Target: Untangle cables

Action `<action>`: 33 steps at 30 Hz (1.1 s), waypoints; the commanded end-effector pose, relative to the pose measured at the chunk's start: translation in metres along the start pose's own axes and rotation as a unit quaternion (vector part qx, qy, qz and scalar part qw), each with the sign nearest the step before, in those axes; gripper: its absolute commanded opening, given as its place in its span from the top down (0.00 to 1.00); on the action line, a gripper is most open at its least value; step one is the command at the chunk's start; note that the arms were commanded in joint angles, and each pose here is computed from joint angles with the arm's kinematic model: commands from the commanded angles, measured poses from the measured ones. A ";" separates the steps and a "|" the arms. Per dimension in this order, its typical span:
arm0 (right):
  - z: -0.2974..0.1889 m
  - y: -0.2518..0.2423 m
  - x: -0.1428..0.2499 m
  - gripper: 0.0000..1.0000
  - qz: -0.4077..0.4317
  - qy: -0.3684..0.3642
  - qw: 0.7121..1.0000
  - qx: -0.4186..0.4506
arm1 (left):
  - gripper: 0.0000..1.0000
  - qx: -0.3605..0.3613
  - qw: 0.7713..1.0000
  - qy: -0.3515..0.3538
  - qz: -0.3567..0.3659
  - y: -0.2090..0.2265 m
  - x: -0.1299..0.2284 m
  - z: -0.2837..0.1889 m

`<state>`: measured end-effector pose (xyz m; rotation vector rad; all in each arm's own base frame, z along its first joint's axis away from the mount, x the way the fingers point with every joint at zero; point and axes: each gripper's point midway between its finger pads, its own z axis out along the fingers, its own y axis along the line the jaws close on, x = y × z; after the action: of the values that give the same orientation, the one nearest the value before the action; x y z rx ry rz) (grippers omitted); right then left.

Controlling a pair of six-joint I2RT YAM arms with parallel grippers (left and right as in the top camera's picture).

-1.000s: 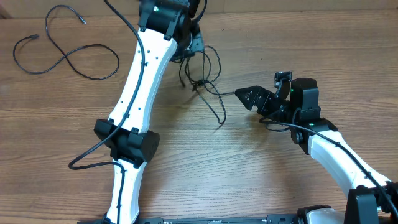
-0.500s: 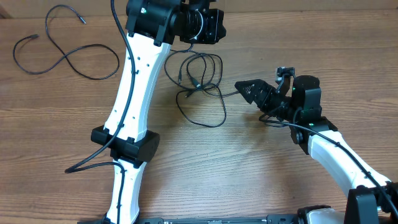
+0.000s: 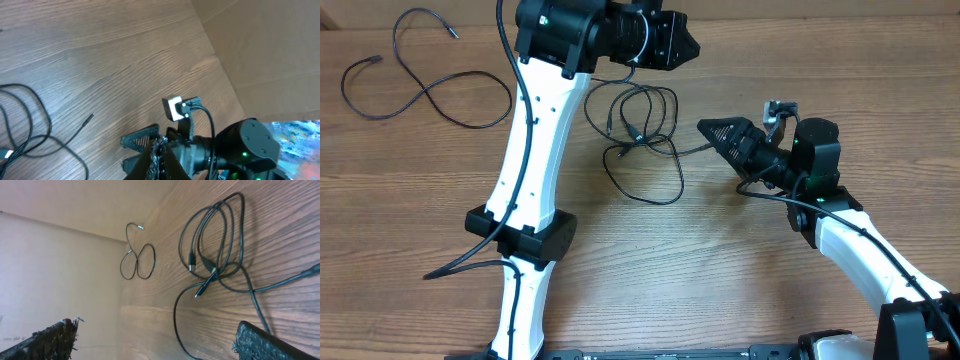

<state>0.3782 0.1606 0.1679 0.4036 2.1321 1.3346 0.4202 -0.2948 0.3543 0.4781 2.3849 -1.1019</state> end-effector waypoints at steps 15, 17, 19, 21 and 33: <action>-0.014 -0.059 -0.023 0.00 -0.104 -0.074 0.975 0.180 | 0.32 -0.330 0.937 -0.086 -0.074 0.091 -0.006 -0.054; -0.021 -0.064 -0.031 0.00 -0.100 -0.082 0.974 0.184 | 0.30 -0.322 0.941 -0.072 -0.078 0.096 -0.004 -0.040; -0.032 -0.073 -0.040 0.00 -0.087 -0.093 0.972 0.196 | 0.30 -0.325 0.939 -0.051 -0.103 0.111 0.004 -0.014; -0.039 -0.079 -0.042 0.00 -0.073 -0.092 0.973 0.201 | 0.31 -0.325 0.938 -0.033 -0.119 0.121 0.011 0.007; -0.063 -0.116 -0.030 0.00 -0.008 -0.064 0.964 0.256 | 0.54 -0.262 0.948 0.099 -0.152 0.162 0.071 0.143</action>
<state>0.3631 0.0487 0.0788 0.6889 2.3817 0.6989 0.4842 -0.2821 0.1519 0.0216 2.8130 -0.4240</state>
